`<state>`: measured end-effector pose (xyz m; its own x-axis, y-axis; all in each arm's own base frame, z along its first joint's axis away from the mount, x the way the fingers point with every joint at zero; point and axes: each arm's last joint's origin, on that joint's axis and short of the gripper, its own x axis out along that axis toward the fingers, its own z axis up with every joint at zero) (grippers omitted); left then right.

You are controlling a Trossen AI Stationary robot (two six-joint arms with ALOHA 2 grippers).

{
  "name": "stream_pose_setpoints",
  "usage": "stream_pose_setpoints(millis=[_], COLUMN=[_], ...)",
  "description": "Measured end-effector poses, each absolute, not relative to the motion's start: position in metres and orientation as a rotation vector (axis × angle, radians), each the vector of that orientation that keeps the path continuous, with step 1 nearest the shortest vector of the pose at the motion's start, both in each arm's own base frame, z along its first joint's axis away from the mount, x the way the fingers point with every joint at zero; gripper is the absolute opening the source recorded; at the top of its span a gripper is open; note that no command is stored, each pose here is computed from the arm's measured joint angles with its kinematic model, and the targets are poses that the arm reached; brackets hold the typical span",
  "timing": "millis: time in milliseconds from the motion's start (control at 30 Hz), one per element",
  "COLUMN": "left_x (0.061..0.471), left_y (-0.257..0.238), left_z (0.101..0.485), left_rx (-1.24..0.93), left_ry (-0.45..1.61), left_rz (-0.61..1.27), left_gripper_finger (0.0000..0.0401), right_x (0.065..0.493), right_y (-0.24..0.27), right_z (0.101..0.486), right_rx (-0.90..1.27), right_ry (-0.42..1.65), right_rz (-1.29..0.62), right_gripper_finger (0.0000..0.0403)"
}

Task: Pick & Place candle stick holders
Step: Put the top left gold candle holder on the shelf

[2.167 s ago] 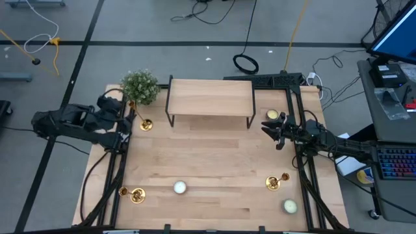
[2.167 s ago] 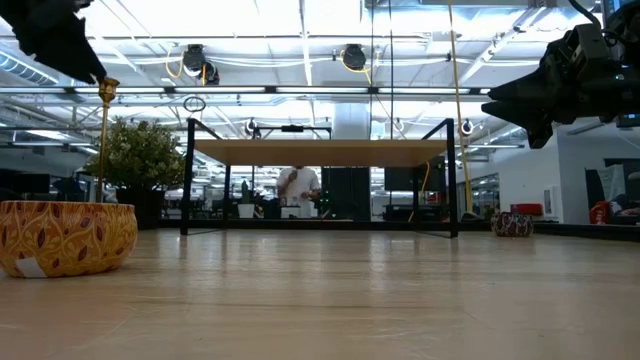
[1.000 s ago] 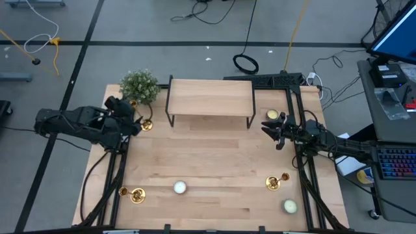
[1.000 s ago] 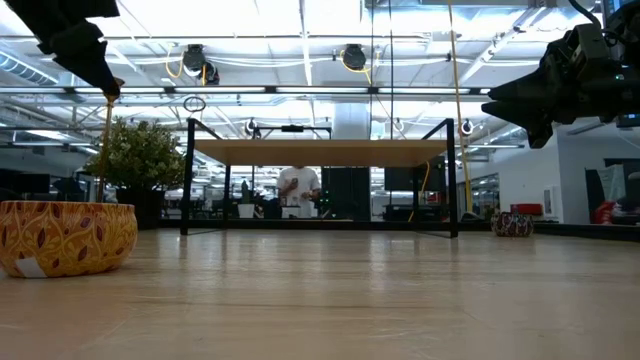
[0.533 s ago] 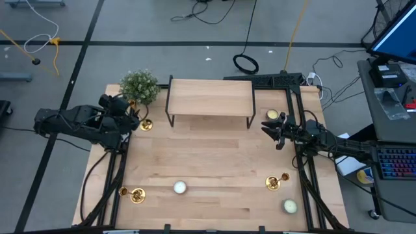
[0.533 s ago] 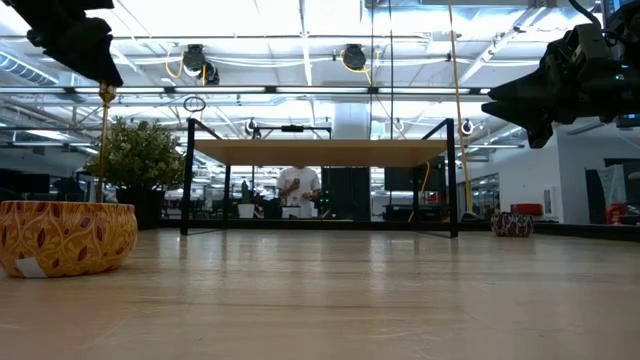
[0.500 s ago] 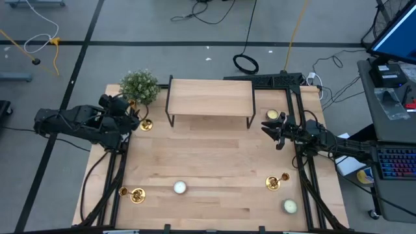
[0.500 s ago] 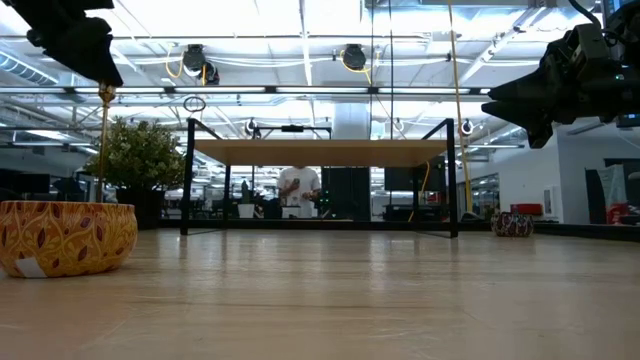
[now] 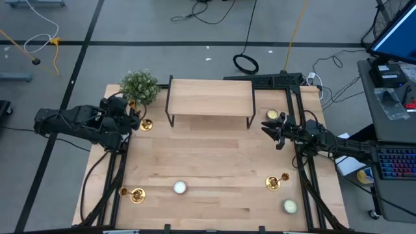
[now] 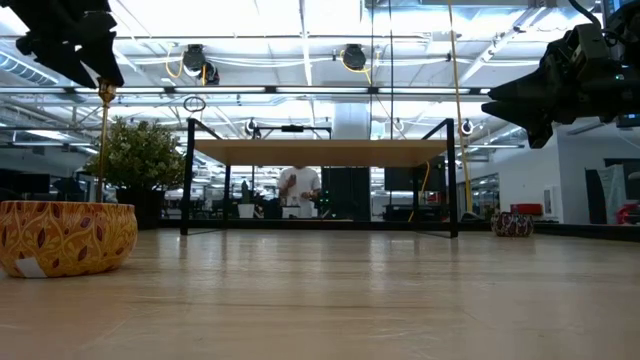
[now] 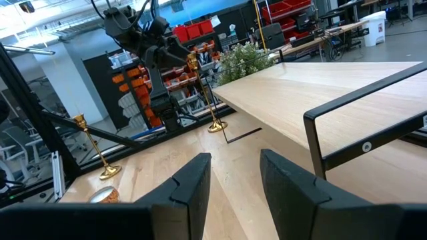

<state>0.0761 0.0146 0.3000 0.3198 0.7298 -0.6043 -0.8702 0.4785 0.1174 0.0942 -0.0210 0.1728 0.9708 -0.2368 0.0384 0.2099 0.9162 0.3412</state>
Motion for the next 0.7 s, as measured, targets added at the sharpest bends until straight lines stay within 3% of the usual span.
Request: stream_pose_setpoints(millis=[700], left_x=[0.0761], left_y=[0.0147], left_z=[0.3002], left_rx=[-0.236], left_ry=[0.653], left_rz=[1.066], left_gripper_finger=[0.0390], right_x=[0.0942], right_y=[-0.0209], right_z=[0.1729], right_rx=[0.342], right_ry=[-0.080], right_rz=[-0.230], right_gripper_finger=[0.0126])
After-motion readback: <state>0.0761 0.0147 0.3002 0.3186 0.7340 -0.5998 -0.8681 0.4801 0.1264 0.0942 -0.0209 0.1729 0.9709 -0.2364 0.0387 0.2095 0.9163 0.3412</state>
